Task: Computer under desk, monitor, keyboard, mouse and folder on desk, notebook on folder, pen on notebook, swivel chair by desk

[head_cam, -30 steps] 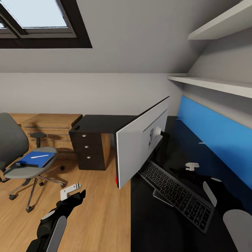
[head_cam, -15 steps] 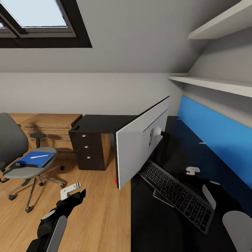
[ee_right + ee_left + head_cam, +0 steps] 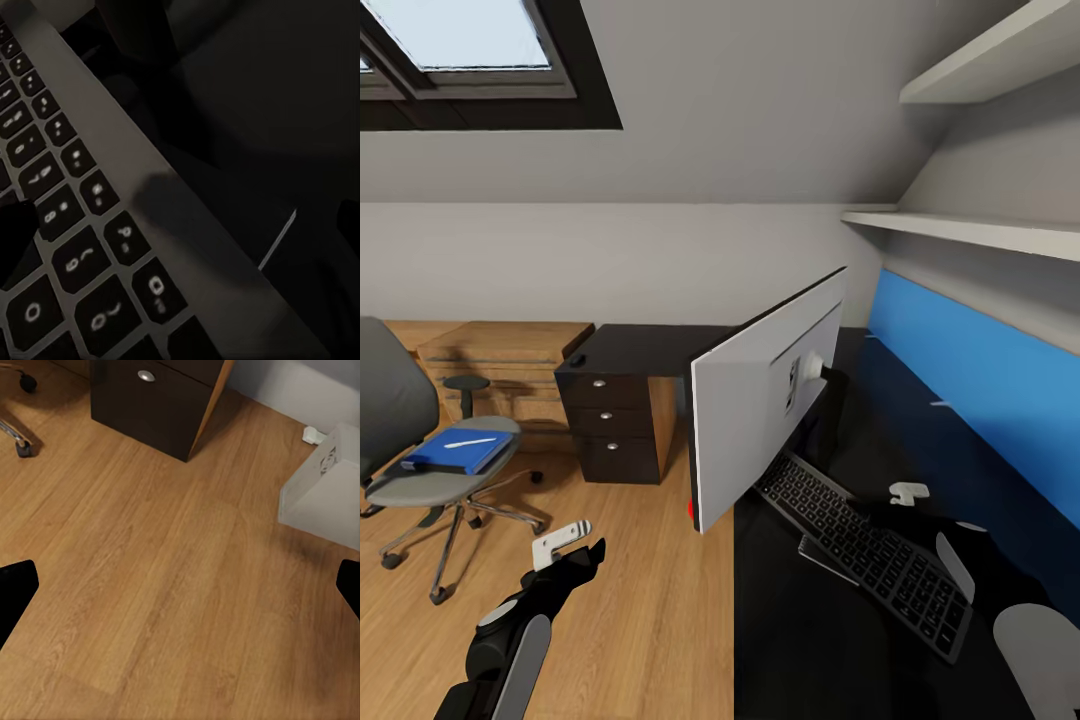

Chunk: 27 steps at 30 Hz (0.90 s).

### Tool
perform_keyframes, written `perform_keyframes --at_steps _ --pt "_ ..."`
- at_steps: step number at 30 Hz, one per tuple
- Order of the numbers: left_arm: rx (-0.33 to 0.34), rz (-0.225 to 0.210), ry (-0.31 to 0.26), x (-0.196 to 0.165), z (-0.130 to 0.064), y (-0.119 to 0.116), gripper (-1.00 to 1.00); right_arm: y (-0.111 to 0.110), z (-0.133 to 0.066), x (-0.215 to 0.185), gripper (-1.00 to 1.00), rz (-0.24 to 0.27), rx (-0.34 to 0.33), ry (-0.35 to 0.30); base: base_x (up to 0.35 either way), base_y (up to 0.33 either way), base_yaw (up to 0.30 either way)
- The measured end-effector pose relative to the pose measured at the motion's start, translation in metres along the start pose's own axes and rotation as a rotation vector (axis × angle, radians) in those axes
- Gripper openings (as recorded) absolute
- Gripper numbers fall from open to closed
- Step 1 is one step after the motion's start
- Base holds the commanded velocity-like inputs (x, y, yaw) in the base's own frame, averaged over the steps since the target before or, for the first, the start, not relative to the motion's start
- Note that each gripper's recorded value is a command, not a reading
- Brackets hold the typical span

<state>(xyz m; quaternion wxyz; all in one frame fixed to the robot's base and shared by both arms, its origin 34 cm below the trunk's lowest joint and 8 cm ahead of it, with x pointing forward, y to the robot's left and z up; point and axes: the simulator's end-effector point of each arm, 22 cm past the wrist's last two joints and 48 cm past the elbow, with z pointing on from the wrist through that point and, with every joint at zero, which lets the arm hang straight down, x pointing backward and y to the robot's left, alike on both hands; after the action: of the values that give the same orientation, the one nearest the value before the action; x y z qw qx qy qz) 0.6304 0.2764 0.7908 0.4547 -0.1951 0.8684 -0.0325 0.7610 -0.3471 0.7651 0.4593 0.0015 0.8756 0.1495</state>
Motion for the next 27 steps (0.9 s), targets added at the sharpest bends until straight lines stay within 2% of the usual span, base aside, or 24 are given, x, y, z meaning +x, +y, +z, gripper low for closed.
perform_keyframes --at_steps 27 --pt "0.001 0.001 0.000 0.011 0.007 0.003 1.00 -0.001 0.008 0.012 1.00 0.003 -0.003 0.002 0.000 0.000 0.000"
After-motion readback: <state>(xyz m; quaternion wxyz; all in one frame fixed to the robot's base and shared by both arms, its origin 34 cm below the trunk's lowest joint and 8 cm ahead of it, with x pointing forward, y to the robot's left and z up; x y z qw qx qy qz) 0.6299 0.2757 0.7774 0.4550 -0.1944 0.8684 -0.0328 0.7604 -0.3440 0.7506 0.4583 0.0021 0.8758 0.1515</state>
